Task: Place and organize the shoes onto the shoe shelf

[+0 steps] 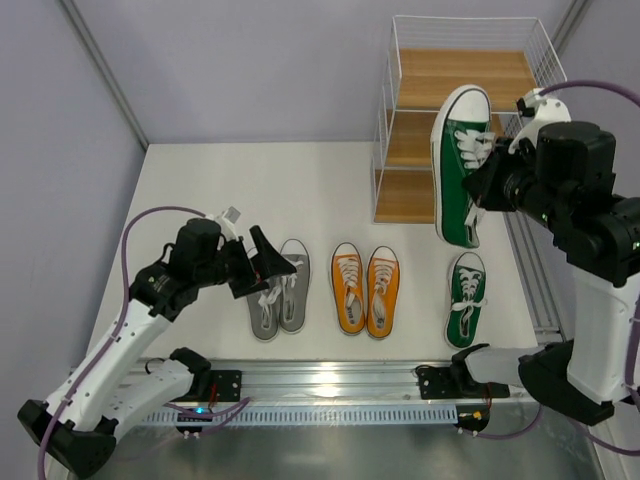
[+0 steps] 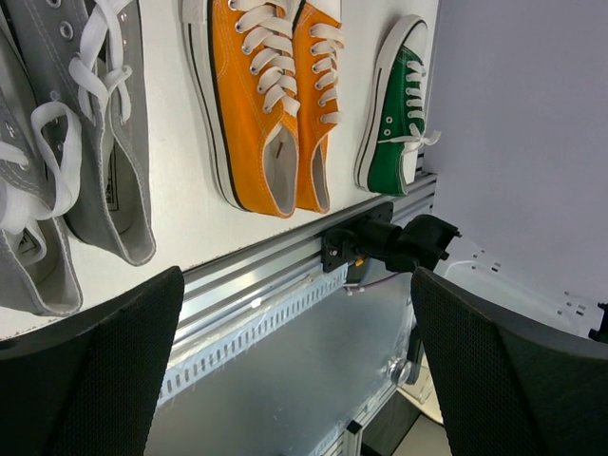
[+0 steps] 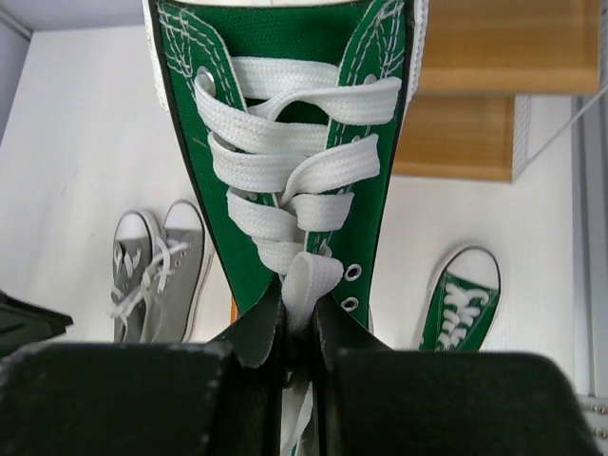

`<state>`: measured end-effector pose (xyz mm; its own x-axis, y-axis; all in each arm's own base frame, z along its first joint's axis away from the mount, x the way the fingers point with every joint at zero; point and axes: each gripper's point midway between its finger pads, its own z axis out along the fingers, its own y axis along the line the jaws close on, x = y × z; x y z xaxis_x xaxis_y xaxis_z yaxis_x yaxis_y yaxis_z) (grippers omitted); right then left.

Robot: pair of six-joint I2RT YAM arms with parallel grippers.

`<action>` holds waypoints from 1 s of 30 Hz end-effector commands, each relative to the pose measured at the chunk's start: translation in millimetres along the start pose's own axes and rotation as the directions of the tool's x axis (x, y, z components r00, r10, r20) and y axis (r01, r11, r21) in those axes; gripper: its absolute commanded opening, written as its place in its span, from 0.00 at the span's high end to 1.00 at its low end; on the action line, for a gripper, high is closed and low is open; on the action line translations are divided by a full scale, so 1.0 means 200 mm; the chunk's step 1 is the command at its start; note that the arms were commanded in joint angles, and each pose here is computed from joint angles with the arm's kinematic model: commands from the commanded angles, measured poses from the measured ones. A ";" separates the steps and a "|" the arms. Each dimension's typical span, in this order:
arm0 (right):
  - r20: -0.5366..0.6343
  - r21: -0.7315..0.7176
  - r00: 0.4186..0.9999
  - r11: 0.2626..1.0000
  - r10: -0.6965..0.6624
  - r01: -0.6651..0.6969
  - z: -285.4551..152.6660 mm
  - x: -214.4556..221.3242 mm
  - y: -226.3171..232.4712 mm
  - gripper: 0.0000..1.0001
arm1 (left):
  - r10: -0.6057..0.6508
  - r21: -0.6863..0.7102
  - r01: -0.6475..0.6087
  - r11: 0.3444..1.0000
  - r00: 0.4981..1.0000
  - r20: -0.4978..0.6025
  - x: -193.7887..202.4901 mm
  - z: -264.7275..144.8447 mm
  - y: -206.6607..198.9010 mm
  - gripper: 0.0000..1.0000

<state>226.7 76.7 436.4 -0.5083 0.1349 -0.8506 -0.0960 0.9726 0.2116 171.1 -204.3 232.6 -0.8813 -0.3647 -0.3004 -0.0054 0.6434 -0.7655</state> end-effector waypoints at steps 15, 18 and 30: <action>0.476 0.153 0.879 0.985 -0.005 -0.077 0.32 -0.87 0.03 0.96 | 0.067 0.054 -0.071 0.996 0.994 0.081 -0.02 -0.17 -0.09 0.00; 0.542 0.136 0.840 0.987 -0.002 -0.086 0.25 -0.95 0.03 0.96 | 0.070 0.054 -0.075 0.996 0.994 0.083 -0.02 -0.18 -0.09 0.00; 0.617 0.169 0.786 0.982 -0.041 -0.082 0.31 -1.09 0.04 0.96 | 0.080 0.071 -0.086 0.994 0.994 0.077 -0.04 -0.15 -0.13 0.00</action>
<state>388.1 74.7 535.4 -0.0844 0.1443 -0.9859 0.0874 0.9867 0.1369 161.9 -194.0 252.8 -0.8551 -0.3731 -0.3601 0.0432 0.6408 -0.7665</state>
